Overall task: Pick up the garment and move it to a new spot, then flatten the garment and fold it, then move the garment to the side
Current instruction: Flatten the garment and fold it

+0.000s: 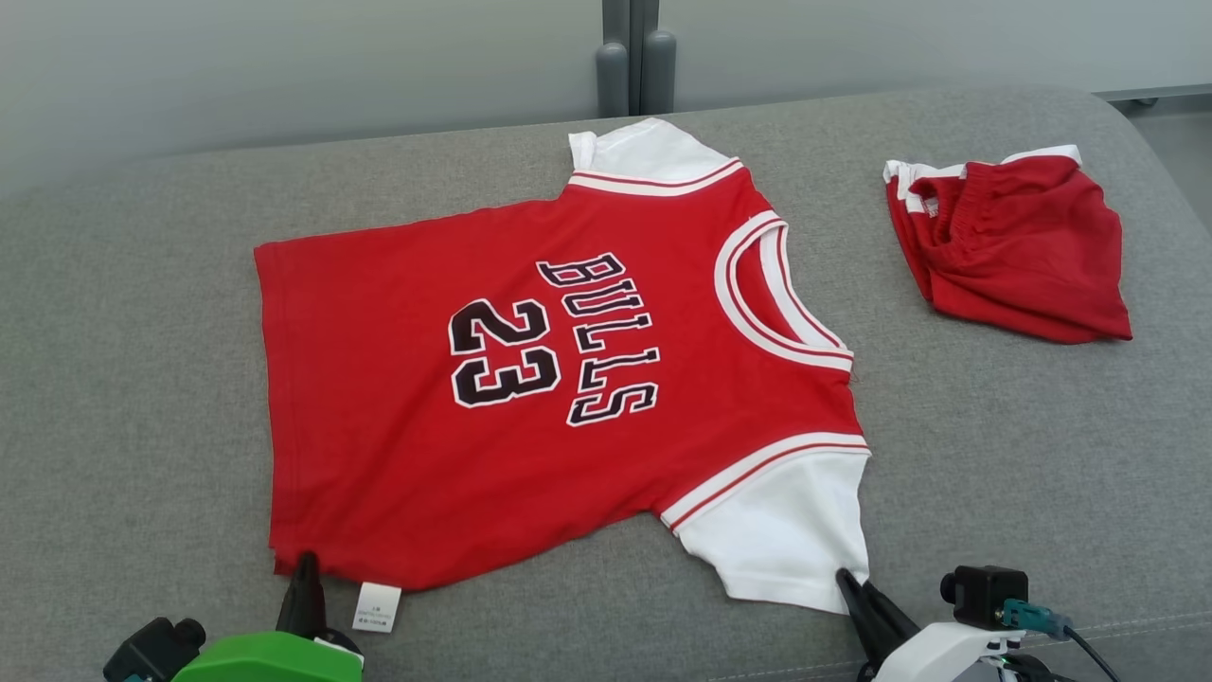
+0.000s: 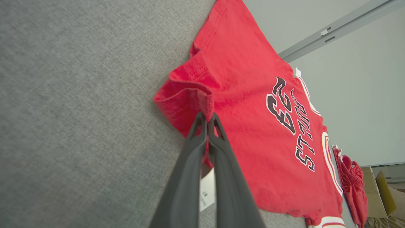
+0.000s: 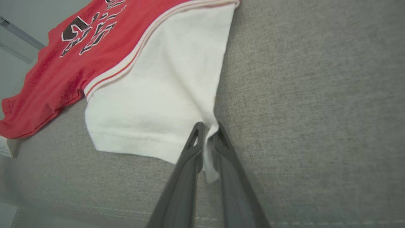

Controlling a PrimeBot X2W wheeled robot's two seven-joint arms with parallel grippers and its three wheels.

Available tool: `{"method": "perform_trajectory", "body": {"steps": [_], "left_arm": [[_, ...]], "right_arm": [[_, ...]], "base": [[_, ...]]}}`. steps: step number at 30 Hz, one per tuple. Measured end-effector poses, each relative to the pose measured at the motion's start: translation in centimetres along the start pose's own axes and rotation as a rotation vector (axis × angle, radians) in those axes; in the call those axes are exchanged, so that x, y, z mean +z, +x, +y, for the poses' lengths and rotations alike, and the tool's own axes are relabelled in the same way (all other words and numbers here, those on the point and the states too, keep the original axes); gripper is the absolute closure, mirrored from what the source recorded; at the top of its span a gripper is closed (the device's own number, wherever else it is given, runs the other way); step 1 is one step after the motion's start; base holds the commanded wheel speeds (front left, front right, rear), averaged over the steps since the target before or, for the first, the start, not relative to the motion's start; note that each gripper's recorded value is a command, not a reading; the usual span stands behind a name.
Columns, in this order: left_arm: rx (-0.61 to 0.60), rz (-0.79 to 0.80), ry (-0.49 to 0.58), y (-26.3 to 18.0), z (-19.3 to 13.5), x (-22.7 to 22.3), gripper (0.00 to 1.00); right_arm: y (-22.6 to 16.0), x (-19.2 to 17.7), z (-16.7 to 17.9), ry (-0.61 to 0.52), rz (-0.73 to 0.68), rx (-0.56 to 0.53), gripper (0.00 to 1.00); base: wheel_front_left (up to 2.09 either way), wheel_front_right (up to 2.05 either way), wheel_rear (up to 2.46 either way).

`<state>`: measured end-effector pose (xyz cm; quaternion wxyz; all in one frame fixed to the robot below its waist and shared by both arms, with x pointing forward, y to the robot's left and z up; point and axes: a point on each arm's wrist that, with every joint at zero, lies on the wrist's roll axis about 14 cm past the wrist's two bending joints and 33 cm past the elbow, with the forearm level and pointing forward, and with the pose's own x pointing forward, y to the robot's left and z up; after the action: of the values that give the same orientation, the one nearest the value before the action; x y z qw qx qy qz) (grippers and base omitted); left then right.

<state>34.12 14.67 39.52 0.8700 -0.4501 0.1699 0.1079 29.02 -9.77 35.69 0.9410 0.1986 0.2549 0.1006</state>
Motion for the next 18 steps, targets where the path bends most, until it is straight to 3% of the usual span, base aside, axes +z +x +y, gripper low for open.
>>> {"method": "perform_trajectory", "body": {"steps": [9,18], "left_arm": [[-0.018,-0.034,-0.001,-0.3,-0.5,0.8,1.00],[-0.064,-0.049,0.018,-0.2,-1.9,1.2,1.00]], "right_arm": [[-0.2,1.8,0.6,-0.005,-0.076,0.024,1.00],[-0.2,8.8,0.4,-0.032,-0.283,0.046,1.00]], "base": [[0.00,0.00,0.00],[0.00,0.00,0.00]]}}
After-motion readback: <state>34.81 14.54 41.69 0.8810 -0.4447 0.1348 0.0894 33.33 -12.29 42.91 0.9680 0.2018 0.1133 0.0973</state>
